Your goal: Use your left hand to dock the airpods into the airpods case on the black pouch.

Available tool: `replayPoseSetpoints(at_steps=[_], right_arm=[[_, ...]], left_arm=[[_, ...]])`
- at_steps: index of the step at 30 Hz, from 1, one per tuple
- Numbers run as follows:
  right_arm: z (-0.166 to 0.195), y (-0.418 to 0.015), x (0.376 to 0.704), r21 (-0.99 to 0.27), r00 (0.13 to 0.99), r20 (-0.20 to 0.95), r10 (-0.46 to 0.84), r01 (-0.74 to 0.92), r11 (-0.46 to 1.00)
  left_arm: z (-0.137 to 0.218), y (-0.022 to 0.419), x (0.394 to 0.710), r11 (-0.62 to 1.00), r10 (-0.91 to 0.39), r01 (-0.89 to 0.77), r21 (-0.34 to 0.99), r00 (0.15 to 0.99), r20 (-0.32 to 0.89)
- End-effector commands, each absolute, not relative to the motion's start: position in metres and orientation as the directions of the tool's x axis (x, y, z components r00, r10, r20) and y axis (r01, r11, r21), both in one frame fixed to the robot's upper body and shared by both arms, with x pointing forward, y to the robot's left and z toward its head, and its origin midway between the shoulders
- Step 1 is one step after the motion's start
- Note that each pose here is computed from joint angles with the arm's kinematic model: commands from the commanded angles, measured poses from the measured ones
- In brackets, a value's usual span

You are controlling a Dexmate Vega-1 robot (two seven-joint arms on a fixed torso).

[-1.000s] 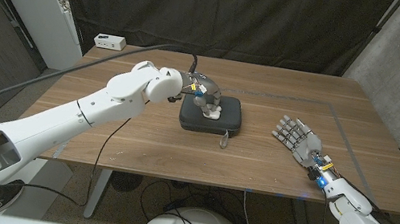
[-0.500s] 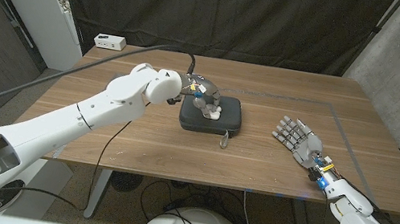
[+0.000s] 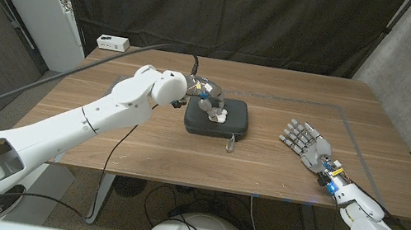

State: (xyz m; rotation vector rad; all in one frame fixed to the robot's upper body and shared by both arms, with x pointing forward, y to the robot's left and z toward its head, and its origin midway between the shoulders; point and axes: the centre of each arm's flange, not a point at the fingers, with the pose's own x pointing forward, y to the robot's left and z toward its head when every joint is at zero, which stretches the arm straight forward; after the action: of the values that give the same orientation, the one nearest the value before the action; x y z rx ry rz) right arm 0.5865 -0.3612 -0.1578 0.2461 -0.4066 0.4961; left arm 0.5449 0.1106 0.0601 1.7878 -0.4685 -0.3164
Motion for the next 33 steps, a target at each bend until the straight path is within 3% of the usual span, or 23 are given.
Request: replayPoseSetpoints(at_steps=[1,33], right_arm=[[-0.156,-0.361,0.589,0.132,0.803,0.428,0.415,-0.510,0.850],[-0.156,-0.361,0.592,0.135,0.810,0.416,0.414,-0.505,0.852]], left_arm=[[0.069,0.108,0.550,-0.223,-0.450,-0.125,0.967,0.893,0.011],[0.055,0.107,0.562,-0.210,-0.442,-0.105,0.972,0.897,0.002]])
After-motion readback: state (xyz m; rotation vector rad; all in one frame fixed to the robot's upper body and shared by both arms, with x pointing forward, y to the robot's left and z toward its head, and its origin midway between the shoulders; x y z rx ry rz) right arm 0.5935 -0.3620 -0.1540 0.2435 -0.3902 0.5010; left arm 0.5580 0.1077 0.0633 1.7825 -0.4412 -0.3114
